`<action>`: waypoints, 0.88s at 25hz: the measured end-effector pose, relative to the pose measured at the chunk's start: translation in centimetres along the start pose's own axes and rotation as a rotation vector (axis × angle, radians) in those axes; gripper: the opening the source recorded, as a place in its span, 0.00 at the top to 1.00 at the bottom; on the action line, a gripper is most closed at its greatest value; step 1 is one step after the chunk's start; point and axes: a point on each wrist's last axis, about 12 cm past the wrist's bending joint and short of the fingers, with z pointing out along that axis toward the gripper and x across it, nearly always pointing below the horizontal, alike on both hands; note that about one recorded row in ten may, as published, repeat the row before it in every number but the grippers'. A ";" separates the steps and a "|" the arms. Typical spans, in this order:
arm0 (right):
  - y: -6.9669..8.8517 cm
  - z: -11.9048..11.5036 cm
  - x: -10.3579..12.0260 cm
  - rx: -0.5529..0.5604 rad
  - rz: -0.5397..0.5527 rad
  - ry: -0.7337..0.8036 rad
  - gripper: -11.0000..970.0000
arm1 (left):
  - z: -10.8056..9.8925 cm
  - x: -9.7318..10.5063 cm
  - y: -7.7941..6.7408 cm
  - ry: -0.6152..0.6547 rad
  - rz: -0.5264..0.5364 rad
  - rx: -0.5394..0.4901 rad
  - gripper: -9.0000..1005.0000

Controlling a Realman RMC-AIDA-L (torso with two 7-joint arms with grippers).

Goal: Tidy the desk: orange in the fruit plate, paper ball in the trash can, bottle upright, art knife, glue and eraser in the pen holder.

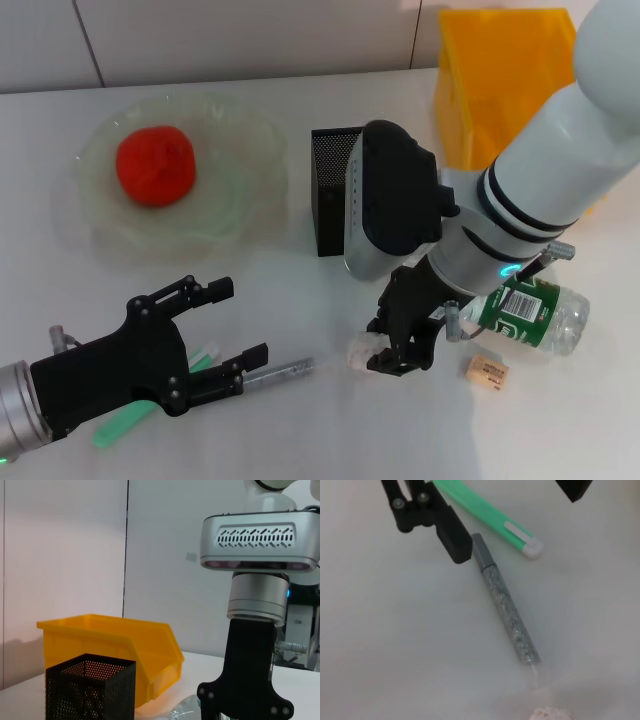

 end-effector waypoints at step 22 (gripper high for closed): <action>-5.9 -14.9 11.0 0.504 0.439 -0.369 0.65 | 0.2 -0.1 0.0 -0.008 0.001 0.003 0.19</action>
